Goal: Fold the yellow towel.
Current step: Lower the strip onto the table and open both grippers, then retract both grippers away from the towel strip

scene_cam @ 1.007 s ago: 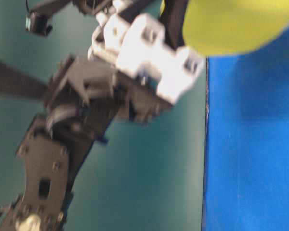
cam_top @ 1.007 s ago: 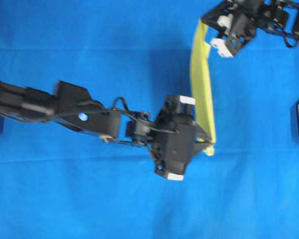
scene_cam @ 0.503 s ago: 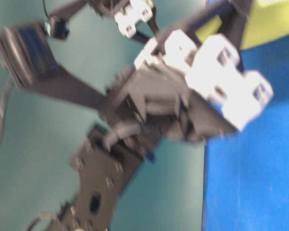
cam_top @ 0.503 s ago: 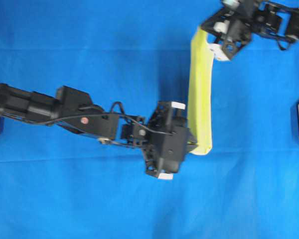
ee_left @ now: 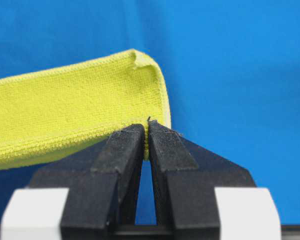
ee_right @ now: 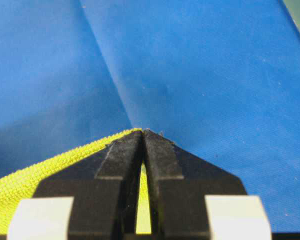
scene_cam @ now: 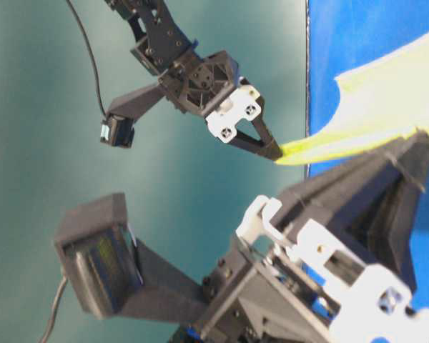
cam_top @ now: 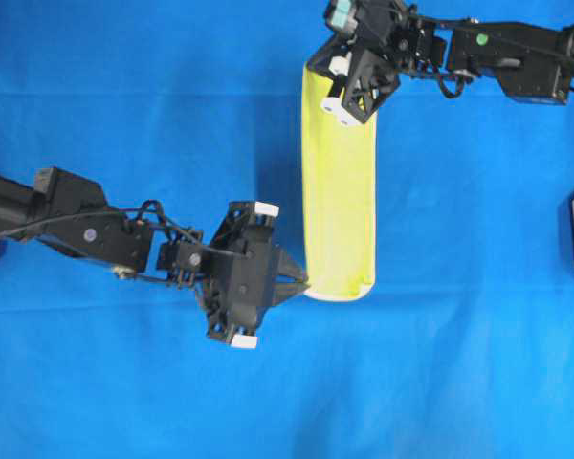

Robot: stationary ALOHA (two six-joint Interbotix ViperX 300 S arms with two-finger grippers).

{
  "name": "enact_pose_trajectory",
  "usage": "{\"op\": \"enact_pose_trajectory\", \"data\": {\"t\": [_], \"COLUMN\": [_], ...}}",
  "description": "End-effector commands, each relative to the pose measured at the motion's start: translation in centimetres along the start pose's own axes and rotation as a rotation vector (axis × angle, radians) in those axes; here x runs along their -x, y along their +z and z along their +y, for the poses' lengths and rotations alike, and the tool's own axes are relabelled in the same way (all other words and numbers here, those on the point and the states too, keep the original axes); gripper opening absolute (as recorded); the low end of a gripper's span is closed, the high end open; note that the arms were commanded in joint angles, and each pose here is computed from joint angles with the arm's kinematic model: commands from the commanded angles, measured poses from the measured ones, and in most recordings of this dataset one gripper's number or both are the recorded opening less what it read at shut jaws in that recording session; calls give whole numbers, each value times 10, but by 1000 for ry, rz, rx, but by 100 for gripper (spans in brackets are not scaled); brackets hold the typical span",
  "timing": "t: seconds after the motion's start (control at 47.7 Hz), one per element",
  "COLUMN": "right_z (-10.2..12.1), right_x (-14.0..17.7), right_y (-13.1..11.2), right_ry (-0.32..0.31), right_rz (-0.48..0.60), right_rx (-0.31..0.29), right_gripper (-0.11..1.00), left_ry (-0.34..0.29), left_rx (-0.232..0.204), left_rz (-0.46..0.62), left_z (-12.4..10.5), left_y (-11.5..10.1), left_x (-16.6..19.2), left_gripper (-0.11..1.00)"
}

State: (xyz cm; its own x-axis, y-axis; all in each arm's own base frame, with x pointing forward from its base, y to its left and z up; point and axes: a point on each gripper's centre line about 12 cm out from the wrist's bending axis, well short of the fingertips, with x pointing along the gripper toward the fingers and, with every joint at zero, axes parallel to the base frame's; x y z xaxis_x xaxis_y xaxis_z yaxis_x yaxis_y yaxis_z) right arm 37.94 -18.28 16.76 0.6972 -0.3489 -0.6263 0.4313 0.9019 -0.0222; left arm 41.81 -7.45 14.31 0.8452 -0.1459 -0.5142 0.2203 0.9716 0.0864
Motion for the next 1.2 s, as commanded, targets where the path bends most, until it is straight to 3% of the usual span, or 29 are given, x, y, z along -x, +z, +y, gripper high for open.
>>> {"op": "enact_pose_trajectory", "data": {"t": [0.0,0.273,0.419,0.587,0.65,0.797,0.965,1.174], "right_z": [-5,-4,-4,-8,-9,-9,-7,-1], "right_x": [2,0,0,1,1,4,23,57], "right_y": [16,11,9,9,9,12,22,22], "right_ry": [-6,-5,-5,-13,-14,-15,-18,-16], "right_rz": [-45,-32,-28,-28,-28,-37,-64,-80], "right_rx": [-7,-6,-9,-8,-9,-7,-5,-1], "right_gripper": [2,2,5,53,65,60,60,60], "left_ry": [-24,-17,-16,-18,-14,-13,-22,-29], "left_rx": [-18,-13,-17,-37,-28,-8,3,50], "left_rz": [-56,-48,-43,-28,-14,13,63,112], "left_z": [-13,-9,-9,-9,-6,-3,-3,-4], "left_y": [17,14,13,11,10,15,23,26], "left_x": [9,5,5,7,9,19,41,75], "left_gripper": [4,5,22,58,71,81,78,77]}}
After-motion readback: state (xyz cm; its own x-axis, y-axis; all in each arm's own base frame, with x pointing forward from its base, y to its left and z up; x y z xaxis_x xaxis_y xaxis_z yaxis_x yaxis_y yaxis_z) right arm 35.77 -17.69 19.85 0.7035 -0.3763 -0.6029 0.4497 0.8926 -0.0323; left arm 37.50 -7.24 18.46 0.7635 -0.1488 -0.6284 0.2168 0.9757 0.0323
